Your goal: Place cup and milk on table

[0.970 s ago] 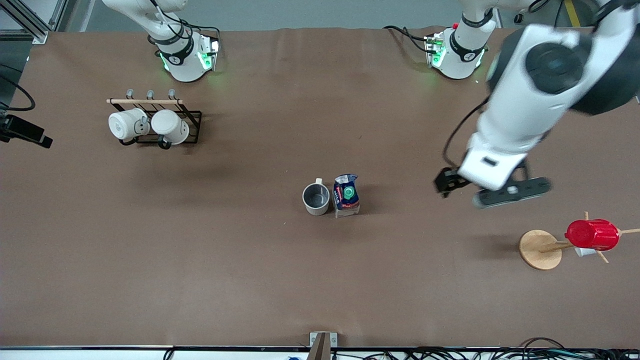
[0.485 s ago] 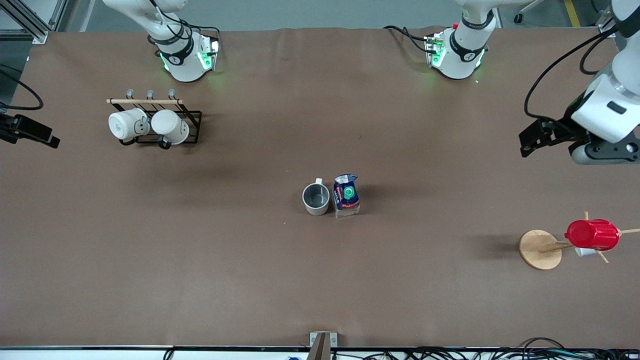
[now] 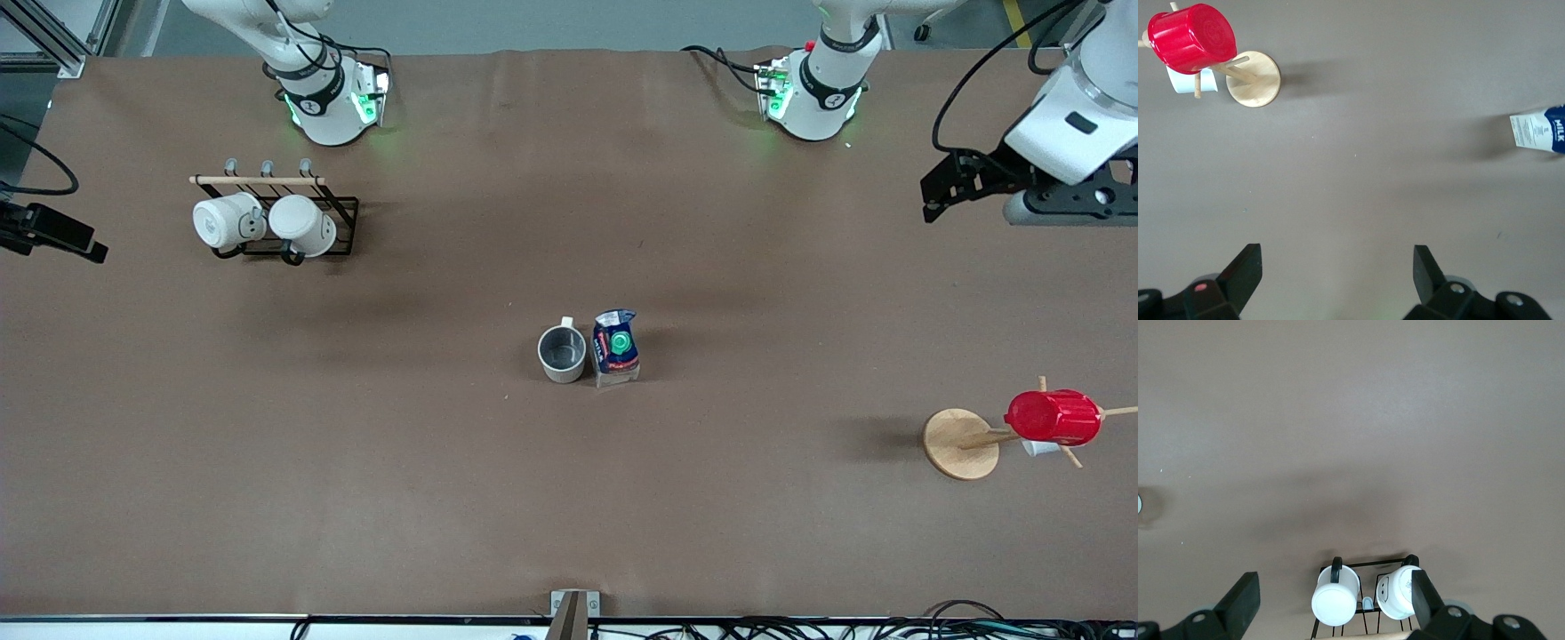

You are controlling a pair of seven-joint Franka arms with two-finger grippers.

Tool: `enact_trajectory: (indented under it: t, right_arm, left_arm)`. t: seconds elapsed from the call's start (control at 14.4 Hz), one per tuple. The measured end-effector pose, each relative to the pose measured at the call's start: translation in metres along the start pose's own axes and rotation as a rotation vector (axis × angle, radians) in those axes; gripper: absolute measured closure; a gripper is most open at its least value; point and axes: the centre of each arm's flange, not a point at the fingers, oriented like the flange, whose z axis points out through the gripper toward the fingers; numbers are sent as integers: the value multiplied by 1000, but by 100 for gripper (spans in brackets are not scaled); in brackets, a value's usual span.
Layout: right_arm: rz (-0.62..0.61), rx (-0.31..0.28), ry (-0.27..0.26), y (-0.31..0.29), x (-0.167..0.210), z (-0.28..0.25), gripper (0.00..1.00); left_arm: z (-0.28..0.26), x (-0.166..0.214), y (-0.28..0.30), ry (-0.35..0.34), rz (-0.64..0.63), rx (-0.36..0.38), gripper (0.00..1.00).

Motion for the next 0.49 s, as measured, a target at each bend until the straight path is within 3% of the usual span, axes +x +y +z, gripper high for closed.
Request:
enact_trajectory:
  t: [0.49]
  right_arm:
    - [-23,-9,-7,-12,-5,-4,0]
  left_arm:
    - [-3,-6,-18,-5,25,0,0]
